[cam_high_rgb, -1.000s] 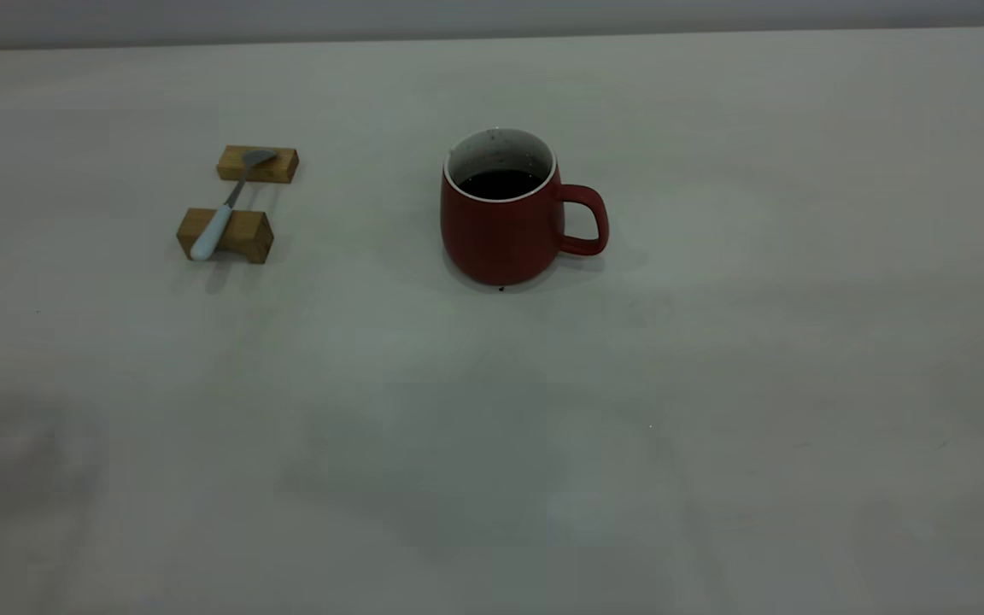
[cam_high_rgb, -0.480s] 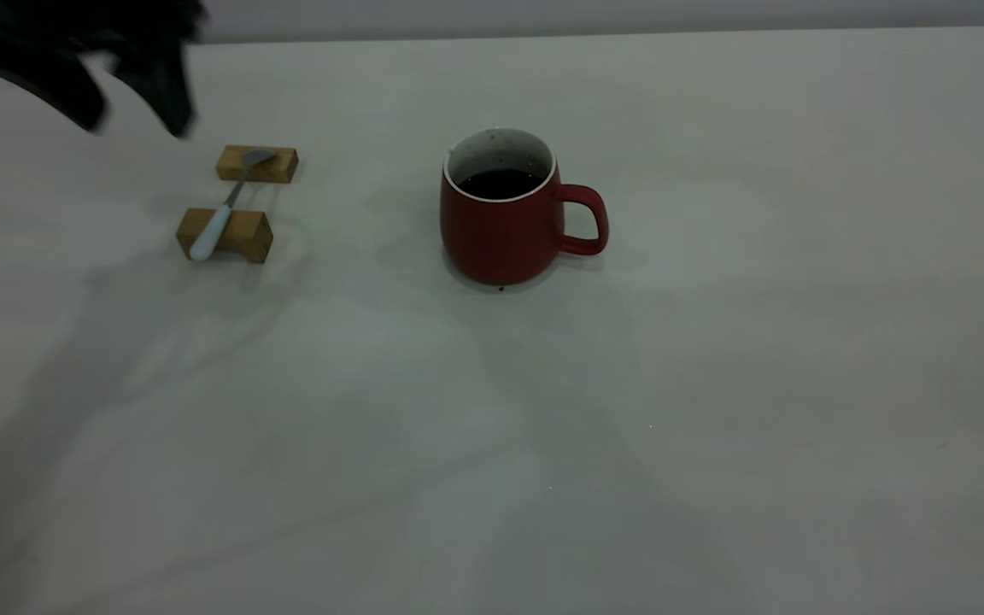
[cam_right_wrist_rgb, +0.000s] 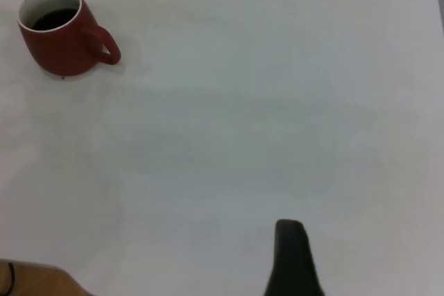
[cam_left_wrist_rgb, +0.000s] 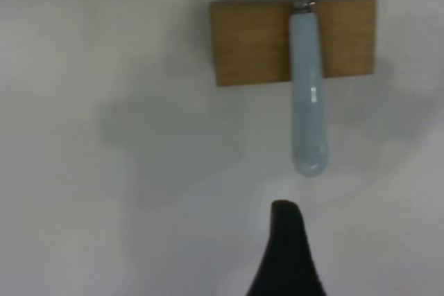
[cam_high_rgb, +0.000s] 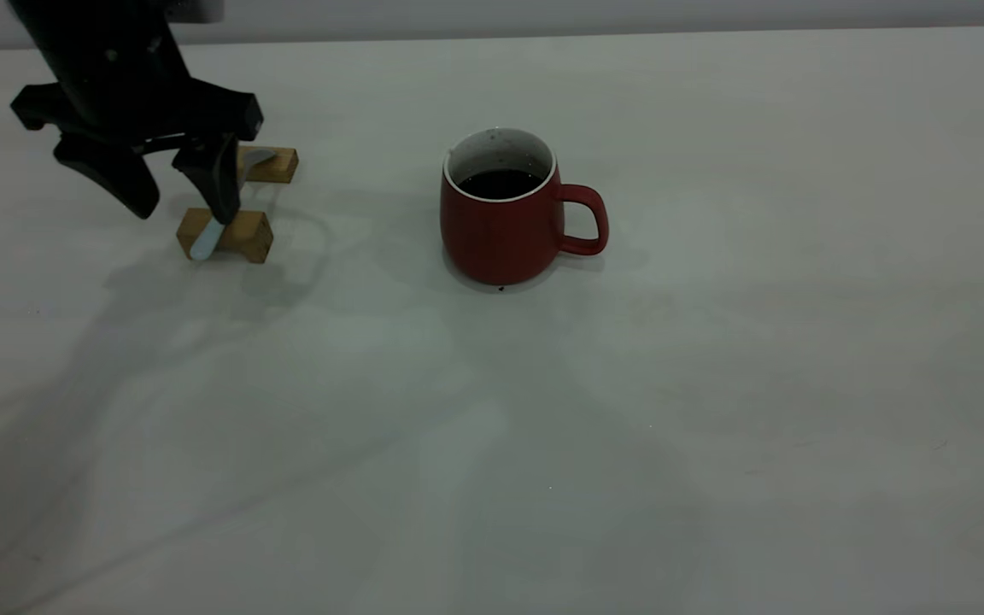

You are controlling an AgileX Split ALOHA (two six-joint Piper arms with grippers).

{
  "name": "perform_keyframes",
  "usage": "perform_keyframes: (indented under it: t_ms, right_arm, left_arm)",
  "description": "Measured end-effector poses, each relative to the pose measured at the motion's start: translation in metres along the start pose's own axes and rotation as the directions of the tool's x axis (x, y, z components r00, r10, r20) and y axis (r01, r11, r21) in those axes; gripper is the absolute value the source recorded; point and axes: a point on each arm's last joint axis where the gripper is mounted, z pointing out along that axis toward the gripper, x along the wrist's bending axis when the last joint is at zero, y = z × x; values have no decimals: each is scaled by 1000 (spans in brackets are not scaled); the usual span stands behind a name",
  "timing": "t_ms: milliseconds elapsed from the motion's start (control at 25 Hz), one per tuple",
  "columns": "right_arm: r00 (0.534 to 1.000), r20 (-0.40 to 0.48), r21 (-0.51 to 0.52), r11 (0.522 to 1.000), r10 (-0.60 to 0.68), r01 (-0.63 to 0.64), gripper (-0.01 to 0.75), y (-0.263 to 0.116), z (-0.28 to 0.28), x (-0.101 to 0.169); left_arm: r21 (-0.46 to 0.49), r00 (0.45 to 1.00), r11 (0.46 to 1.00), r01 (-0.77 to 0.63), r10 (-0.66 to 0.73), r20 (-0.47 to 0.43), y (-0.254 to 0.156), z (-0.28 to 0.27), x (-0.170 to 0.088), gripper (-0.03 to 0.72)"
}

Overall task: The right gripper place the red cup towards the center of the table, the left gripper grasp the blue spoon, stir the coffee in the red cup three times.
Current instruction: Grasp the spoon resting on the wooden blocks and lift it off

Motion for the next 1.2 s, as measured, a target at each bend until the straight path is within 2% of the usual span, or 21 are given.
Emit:
perform_keyframes:
  t_ms: [320, 480, 640, 880, 1040, 1120, 1200]
  right_arm:
    - [1000, 0, 0, 1000, 0, 0, 587, 0, 0, 0]
    - [1000, 0, 0, 1000, 0, 0, 587, 0, 0, 0]
    - [1000, 0, 0, 1000, 0, 0, 587, 0, 0, 0]
    - [1000, 0, 0, 1000, 0, 0, 587, 0, 0, 0]
    - [1000, 0, 0, 1000, 0, 0, 587, 0, 0, 0]
    - [1000, 0, 0, 1000, 0, 0, 587, 0, 0, 0]
    - [1000, 0, 0, 1000, 0, 0, 587, 0, 0, 0]
  left_arm:
    - [1, 1000, 1000, 22, -22, -3, -1, 34, 8, 650]
    - [-9, 1000, 1000, 23, -23, -2, -1, 44, 8, 615]
    - [-33, 1000, 999, 23, -23, -1, 1, 51, 8, 495]
    - [-41, 1000, 999, 24, -24, 0, 1, 55, 8, 171]
    - [1, 996, 996, 91, -91, 5, 5, 45, 7, 173]
    - [33, 980, 980, 197, -198, 32, 11, 23, 4, 173]
    - [76, 933, 938, 340, -346, 96, 19, -8, -5, 177]
